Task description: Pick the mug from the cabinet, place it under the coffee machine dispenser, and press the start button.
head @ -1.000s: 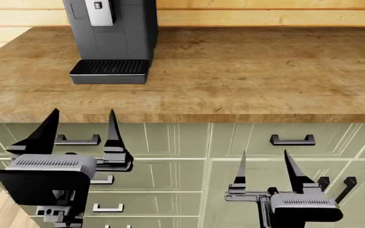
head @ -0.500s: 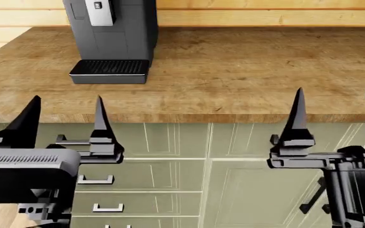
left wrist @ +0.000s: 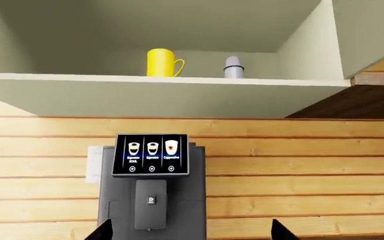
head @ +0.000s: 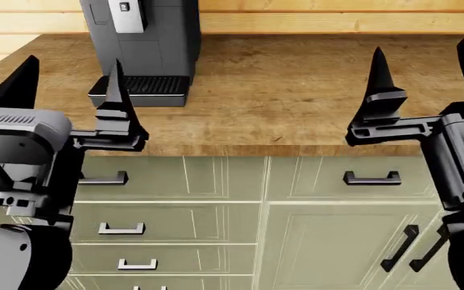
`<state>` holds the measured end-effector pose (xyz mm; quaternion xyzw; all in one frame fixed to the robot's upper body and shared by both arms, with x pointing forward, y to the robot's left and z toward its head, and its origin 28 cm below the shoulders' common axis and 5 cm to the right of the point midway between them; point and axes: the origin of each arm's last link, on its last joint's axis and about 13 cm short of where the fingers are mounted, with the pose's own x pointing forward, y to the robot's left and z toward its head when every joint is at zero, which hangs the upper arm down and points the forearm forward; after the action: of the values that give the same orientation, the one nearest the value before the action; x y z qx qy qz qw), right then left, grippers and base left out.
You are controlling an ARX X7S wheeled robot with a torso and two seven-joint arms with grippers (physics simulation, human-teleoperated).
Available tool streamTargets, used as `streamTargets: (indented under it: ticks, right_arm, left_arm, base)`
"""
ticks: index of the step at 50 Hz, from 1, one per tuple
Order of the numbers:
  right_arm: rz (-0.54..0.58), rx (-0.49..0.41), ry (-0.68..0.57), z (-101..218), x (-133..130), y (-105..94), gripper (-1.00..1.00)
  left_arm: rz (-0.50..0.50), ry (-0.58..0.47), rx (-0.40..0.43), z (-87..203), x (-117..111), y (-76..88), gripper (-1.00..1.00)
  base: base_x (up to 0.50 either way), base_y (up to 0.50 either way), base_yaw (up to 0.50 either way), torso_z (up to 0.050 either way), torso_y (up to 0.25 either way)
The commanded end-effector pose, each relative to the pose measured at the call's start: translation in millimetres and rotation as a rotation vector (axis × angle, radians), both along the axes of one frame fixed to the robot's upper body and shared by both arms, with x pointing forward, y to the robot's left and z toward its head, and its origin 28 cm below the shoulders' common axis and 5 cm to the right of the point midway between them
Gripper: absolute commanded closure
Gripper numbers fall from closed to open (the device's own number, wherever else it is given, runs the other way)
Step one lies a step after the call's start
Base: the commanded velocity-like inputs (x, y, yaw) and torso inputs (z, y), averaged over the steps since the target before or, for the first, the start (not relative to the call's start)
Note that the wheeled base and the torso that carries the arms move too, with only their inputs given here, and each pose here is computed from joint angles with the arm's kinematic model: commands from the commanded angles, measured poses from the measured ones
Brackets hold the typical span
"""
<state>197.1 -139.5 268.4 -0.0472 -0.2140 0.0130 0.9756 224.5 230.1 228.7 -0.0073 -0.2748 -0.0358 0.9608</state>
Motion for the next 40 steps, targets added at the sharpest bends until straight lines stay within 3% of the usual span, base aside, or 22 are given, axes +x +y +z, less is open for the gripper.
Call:
streamTargets:
  ticks: [1, 10, 15, 32, 40]
  right_arm:
    - [-0.011, -0.015, 0.056, 40.9, 16.2, -3.1, -1.0]
    - [0.004, 0.017, 0.126, 62.0, 27.1, -13.7, -1.0]
    - [0.019, 0.022, 0.138, 67.0, 23.9, -14.1, -1.0]
    - [0.086, 0.02, 0.135, 72.7, 6.0, -11.6, -1.0]
    - [0.102, 0.028, 0.127, 73.8, 4.6, -10.8, -1.0]
  left_arm:
    - [-0.068, 0.037, -0.02, 27.7, 19.9, 6.6, -1.0]
    - [-0.067, 0.065, -0.015, 47.1, 37.4, 16.8, -1.0]
    - [-0.069, 0.031, -0.013, 60.8, 42.9, 21.3, -1.0]
    - [-0.077, 0.002, -0.018, 77.8, 43.7, 27.0, -1.0]
    - [-0.091, -0.001, -0.014, 79.3, 42.4, 26.7, -1.0]
  base:
    - [0.0, 0.0, 0.0, 0.0, 0.0]
    - [0.0, 0.0, 0.0, 0.0, 0.0]
    - [0.0, 0.0, 0.0, 0.001, 0.021]
    - [0.0, 0.01, 0.0, 0.035, 0.175]
    - [0.01, 0.47, 0.0, 0.036, 0.17]
